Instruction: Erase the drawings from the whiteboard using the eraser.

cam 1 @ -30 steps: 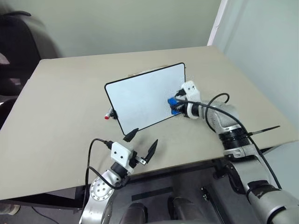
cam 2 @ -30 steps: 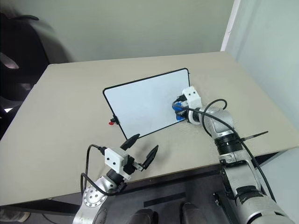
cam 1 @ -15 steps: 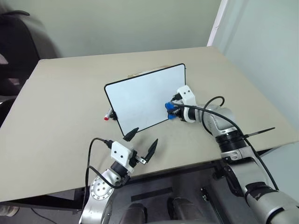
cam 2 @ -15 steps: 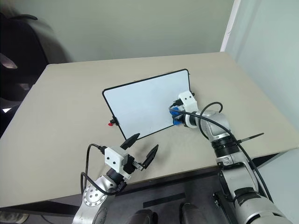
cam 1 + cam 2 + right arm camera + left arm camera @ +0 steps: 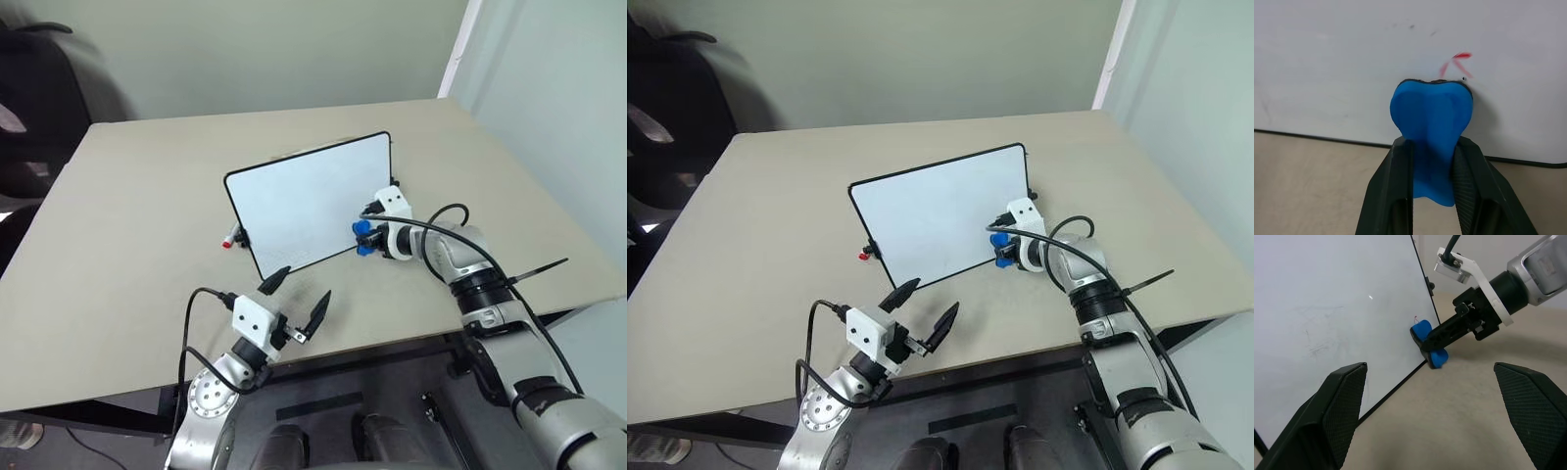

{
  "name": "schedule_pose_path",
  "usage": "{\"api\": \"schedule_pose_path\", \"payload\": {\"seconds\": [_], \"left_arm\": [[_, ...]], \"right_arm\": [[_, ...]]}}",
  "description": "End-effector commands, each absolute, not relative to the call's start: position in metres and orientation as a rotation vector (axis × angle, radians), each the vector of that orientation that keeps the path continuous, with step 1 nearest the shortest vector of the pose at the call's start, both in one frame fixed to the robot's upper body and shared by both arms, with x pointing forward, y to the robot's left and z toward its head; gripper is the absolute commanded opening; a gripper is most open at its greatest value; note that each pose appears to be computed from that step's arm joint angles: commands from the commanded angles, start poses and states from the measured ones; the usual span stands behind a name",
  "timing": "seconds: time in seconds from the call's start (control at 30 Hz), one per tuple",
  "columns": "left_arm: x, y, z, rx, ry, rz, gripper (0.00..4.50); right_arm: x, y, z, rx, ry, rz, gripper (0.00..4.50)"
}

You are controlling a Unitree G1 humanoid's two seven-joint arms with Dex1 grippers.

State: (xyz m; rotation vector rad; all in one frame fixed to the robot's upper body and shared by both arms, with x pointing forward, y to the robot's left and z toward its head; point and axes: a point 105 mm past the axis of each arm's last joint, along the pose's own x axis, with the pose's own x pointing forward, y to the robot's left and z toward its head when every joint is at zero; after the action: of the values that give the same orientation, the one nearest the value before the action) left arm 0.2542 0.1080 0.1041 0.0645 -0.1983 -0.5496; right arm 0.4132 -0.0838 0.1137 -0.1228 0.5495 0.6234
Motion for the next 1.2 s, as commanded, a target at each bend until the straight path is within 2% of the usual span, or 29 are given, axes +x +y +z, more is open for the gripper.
{"api": "schedule_pose_path", "payload": {"seconds": [0.03, 0.23, 0.5, 0.73, 1.03, 1.13, 1.2], "left_arm": [[0.254, 0.107, 0.116, 0.067, -0.245, -0.551, 4.5], [0.254, 0.107, 0.116, 0.065, -0.246, -0.546, 4.5], [0.254, 0.107, 0.116, 0.064, -0.246, -0.547, 4.5], [0.253, 0.108, 0.117, 0.066, -0.248, -0.547, 4.5], [0.253, 0.108, 0.117, 0.065, -0.248, -0.547, 4.5], [0.253, 0.108, 0.118, 0.064, -0.248, -0.548, 4.5], [0.253, 0.108, 0.118, 0.063, -0.249, -0.548, 4.5]], "right_arm": [[0.428, -0.091, 0.159, -0.15, 0.412, 0.572, 1.03], [0.43, -0.093, 0.176, -0.146, 0.367, 0.565, 1.03], [0.411, -0.067, 0.139, -0.16, 0.481, 0.659, 1.03], [0.401, -0.052, 0.135, -0.164, 0.498, 0.713, 1.03], [0.418, -0.069, 0.183, -0.15, 0.341, 0.641, 1.03], [0.419, -0.07, 0.188, -0.152, 0.324, 0.633, 1.03], [0.417, -0.067, 0.179, -0.151, 0.352, 0.646, 1.03]]}}
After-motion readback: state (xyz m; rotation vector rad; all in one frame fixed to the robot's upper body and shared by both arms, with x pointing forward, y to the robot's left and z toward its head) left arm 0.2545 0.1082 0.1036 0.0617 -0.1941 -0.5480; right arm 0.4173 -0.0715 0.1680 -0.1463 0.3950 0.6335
